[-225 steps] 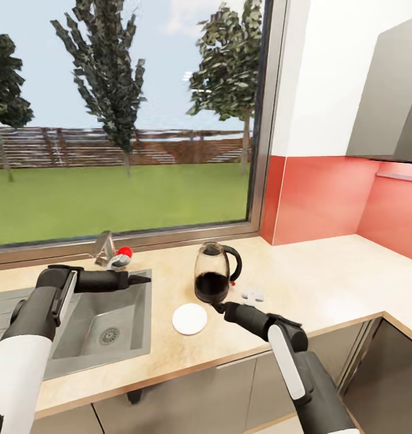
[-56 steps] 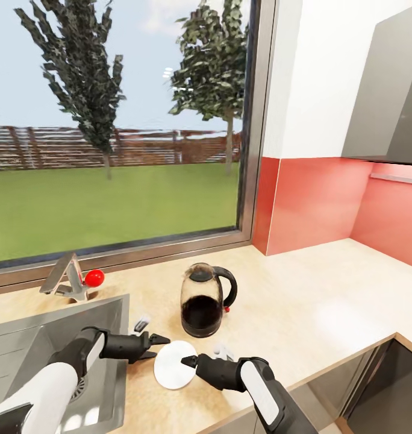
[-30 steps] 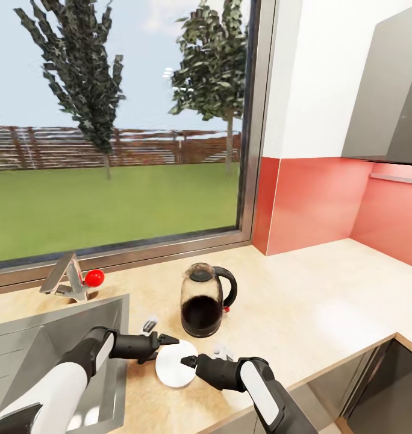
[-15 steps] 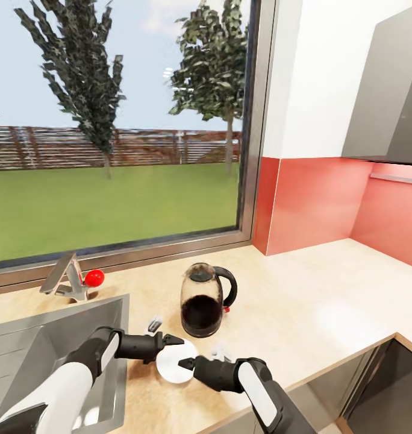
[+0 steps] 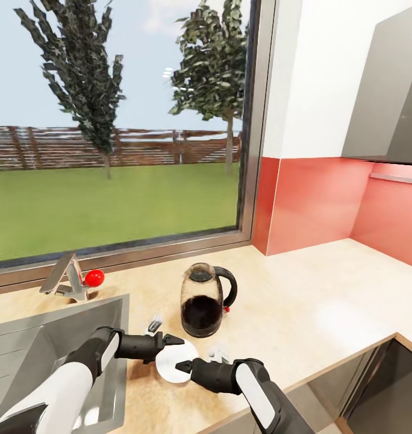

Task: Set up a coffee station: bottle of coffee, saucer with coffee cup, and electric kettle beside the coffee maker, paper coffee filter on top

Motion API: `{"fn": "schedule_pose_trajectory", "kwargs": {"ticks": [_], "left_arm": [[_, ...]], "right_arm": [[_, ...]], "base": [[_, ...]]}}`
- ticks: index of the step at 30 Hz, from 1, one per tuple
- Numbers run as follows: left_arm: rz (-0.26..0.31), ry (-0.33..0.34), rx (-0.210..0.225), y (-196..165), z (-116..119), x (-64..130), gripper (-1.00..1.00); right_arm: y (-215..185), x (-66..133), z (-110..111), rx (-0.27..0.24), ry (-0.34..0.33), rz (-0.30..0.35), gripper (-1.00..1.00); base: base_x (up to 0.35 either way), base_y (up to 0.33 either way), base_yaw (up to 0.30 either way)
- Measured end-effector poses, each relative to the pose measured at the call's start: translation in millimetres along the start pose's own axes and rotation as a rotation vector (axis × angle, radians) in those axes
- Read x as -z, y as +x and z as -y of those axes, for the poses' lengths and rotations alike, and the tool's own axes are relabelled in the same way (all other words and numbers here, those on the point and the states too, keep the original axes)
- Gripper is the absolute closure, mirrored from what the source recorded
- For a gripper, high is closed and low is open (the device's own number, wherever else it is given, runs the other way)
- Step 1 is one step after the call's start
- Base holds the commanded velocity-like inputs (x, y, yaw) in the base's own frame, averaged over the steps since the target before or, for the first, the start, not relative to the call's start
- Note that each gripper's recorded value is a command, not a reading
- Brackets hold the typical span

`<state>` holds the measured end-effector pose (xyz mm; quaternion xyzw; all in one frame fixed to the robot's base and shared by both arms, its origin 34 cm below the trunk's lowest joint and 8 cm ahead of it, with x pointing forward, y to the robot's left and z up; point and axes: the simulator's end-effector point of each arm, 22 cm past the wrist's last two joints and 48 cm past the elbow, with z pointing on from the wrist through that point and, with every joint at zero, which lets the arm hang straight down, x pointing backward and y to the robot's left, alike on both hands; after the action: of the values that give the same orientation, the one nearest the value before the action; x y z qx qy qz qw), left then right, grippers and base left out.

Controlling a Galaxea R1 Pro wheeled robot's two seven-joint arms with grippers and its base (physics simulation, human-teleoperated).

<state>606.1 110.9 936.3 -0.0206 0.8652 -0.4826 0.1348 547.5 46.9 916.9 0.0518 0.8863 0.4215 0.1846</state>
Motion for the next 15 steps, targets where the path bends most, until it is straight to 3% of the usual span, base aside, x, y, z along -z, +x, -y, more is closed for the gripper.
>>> {"fn": "schedule_pose_trajectory", "kwargs": {"ticks": [1, 15], "left_arm": [[0.000, 0.000, 0.000, 0.0, 0.0, 0.0, 1.00], [-0.005, -0.006, 0.003, 1.1, -1.7, 0.3, 1.00]], "right_arm": [[0.0, 0.0, 0.0, 0.000, 0.000, 0.000, -1.00], [0.2, -0.2, 0.5, 0.001, 0.001, 0.000, -1.00]], "base": [[0.000, 0.000, 0.000], [0.000, 0.000, 0.000]]}}
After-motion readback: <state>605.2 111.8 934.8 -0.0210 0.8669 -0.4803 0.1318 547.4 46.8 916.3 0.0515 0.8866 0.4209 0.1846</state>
